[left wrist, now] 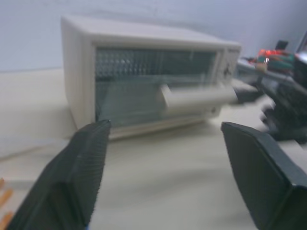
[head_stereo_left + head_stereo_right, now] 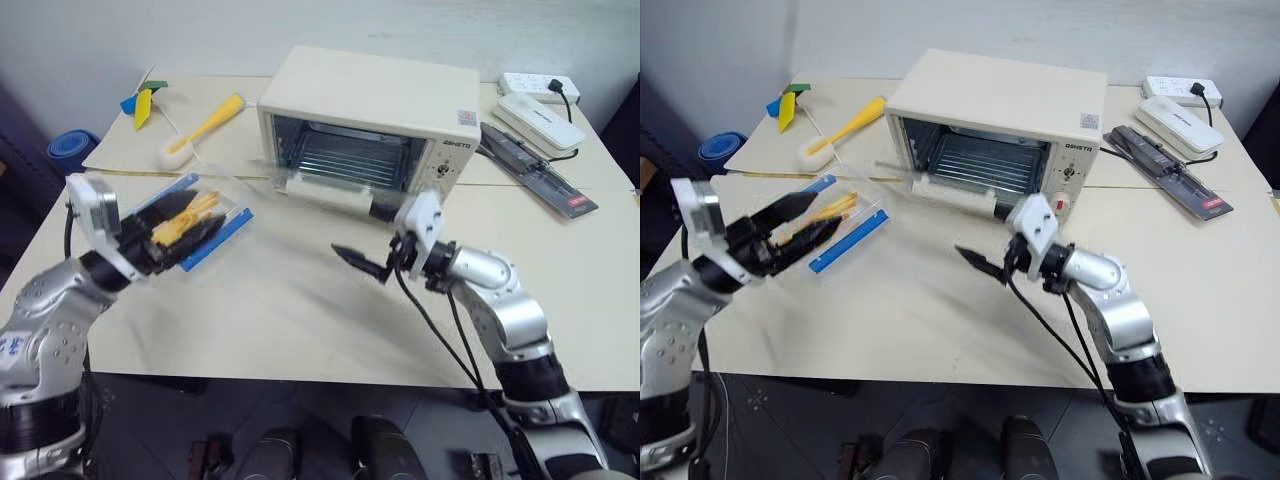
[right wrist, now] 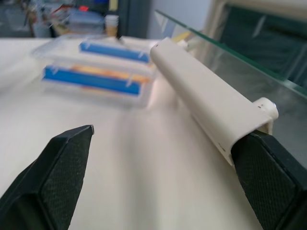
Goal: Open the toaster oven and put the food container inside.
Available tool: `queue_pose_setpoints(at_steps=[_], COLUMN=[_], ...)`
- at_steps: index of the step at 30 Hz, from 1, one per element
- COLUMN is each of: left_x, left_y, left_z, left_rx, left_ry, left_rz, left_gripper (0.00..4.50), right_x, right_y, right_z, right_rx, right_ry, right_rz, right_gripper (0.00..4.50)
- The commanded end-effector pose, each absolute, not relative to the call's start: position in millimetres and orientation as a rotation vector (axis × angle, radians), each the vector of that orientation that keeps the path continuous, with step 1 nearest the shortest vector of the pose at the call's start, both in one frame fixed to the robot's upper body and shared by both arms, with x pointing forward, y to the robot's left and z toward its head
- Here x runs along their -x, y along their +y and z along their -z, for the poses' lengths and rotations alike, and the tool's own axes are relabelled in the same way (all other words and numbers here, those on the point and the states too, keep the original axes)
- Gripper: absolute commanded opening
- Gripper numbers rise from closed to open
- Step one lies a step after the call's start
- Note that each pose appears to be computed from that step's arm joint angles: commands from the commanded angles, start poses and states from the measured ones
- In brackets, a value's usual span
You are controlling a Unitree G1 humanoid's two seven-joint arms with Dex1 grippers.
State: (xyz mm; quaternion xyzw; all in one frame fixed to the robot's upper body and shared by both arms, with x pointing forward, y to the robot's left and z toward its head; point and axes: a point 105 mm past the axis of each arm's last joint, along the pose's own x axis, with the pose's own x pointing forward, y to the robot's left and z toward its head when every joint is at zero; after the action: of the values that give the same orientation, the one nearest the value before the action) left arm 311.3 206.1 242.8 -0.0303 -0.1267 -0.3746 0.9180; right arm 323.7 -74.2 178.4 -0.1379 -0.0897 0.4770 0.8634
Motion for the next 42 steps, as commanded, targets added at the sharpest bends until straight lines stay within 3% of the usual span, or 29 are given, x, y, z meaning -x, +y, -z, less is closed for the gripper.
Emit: queue_pose_setpoints(at_steps=[1, 5, 8, 10, 14, 21, 25, 31, 34, 37, 42], left_x=[-339.0, -376.8, -388.2, -392.9, -390.4, -381.7, -368.3, -358.3, -336.1, -306.0, -253.5], left_y=[199.3, 180.8, 164.4, 155.7, 141.5, 129.9, 130.7, 141.0, 152.2, 180.0, 278.6], left_z=[-262.5, -268.1, -259.6, -247.9, -213.3, -180.1, -151.1, -141.9, -155.5, -170.2, -162.5], left_rx=[0.037, -0.058, -0.148, -0.221, -0.37, -0.381, -0.45, -0.398, -0.242, -0.143, -0.009], left_ry=[-0.314, -0.297, -0.262, -0.222, -0.117, -0.08, -0.029, -0.1, -0.203, -0.265, -0.157], left_rz=[0.744, 0.759, 0.834, 0.878, 0.987, 0.974, 0.972, 0.849, 0.82, 0.753, 0.318], left_gripper=[2.69, 1.37, 0.39, 0.04, 0.04, 0.04, 0.04, 0.04, 0.64, 1.51, 3.06], right_x=[-309.3, -308.5, -307.6, -305.9, -294.4, -256.7, -247.7, -258.5, -267.3, -275.1, -278.8], right_y=[-63.8, -64.6, -67.2, -70.9, -90.2, -142.4, -167.6, -169.3, -163.9, -155.6, -133.2], right_z=[-178.4, -169.2, -165.9, -161.8, -144.8, -124.0, -134.7, -174.4, -196.2, -206.7, -210.8], right_rx=[0.346, 0.368, 0.381, 0.385, 0.371, 0.352, 0.319, 0.277, 0.179, 0.19, 0.2], right_ry=[-0.243, -0.244, -0.247, -0.244, -0.206, -0.181, -0.221, -0.401, -0.486, -0.544, -0.579], right_rz=[-1.042, -1.017, -1.0, -0.987, -0.933, -0.788, -0.69, -0.667, -0.695, -0.726, -0.85], right_gripper=[4.5, 4.5, 4.5, 4.5, 4.5, 4.5, 4.5, 4.5, 4.5, 4.5, 4.5])
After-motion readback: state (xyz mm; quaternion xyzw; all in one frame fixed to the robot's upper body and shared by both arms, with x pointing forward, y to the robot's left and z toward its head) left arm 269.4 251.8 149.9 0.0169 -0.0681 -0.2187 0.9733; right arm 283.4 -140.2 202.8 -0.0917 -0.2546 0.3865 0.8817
